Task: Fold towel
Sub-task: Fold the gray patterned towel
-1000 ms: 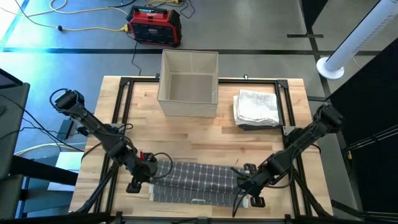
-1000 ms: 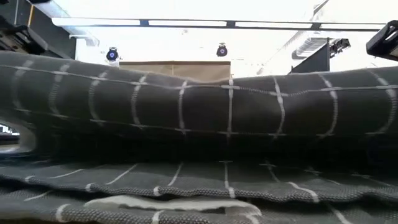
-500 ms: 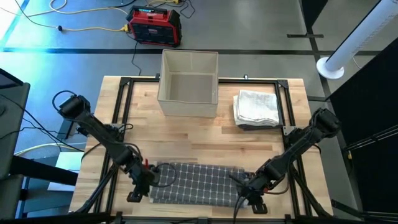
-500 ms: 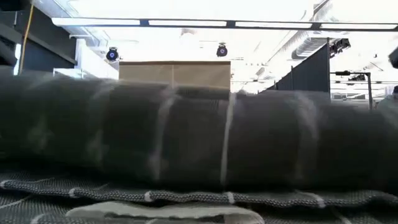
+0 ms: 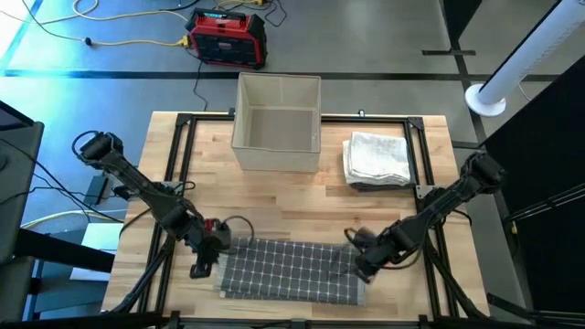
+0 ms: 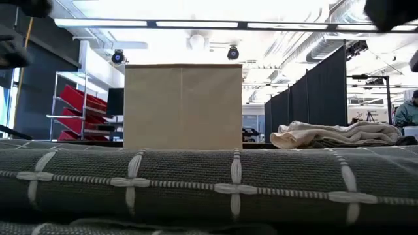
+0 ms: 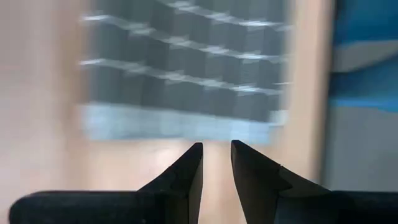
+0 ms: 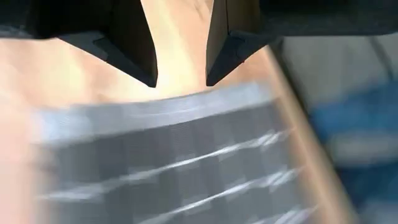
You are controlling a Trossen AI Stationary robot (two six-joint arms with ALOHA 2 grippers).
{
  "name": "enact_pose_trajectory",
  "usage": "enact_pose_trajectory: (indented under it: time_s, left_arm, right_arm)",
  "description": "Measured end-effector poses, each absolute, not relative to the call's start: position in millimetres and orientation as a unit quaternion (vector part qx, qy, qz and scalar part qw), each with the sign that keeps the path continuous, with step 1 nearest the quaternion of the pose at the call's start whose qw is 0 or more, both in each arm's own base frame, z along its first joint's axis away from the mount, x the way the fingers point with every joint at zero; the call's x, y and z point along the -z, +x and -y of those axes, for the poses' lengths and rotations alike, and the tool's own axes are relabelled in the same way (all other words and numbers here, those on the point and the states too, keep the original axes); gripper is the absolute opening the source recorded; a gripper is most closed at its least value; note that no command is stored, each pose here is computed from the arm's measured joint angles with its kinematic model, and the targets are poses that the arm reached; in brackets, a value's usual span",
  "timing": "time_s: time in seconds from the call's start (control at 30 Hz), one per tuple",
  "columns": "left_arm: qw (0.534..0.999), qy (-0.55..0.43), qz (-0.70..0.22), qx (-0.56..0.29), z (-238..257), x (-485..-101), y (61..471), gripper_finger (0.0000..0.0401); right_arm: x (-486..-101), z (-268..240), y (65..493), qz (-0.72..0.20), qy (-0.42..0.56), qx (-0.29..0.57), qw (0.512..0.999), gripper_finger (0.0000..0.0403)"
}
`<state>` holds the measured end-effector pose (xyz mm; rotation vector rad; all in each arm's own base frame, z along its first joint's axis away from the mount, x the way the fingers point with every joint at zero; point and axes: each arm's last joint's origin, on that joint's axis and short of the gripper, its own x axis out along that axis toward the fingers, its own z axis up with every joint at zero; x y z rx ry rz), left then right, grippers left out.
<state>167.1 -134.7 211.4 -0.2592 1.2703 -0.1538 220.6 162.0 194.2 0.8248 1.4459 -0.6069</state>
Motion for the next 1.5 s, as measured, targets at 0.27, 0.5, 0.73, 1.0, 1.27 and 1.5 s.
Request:
enact_pose_trajectory:
  time_s: [0.27, 0.5, 0.73, 1.0, 1.27, 1.5]
  left_arm:
    - [0.79, -0.095, -0.602, 0.07, 134.5, -180.6, 148.5, 0.0074]
    - [0.811, -0.112, -0.573, 0.033, 132.1, -160.5, 143.6, 0.0074]
    - [0.828, -0.13, -0.543, 0.053, 133.8, -140.5, 142.8, 0.0074]
    - [0.849, -0.146, -0.508, 0.018, 126.6, -111.1, 145.8, 0.0074]
    - [0.89, -0.142, -0.434, -0.005, 108.2, -104.7, 177.9, 0.0074]
    - [0.906, -0.136, -0.398, -0.055, 72.5, -98.5, 206.4, 0.0074]
  right_arm:
    - [-182.3, -178.8, 238.4, -0.586, 0.486, 0.29, 0.58, 0.0151]
    - [-156.7, -183.3, 239.1, -0.568, 0.491, 0.377, 0.542, 0.0182]
    - [-135.5, -192.3, 243.0, -0.573, 0.481, 0.386, 0.539, 0.0184]
    - [-137.3, -187.5, 242.0, -0.569, 0.455, 0.387, 0.565, 0.0016]
    - [-187.1, -150.0, 231.6, -0.513, 0.452, 0.414, 0.601, 0.0008]
    - [-222.2, -116.9, 236.6, -0.468, 0.486, 0.372, 0.637, 0.0008]
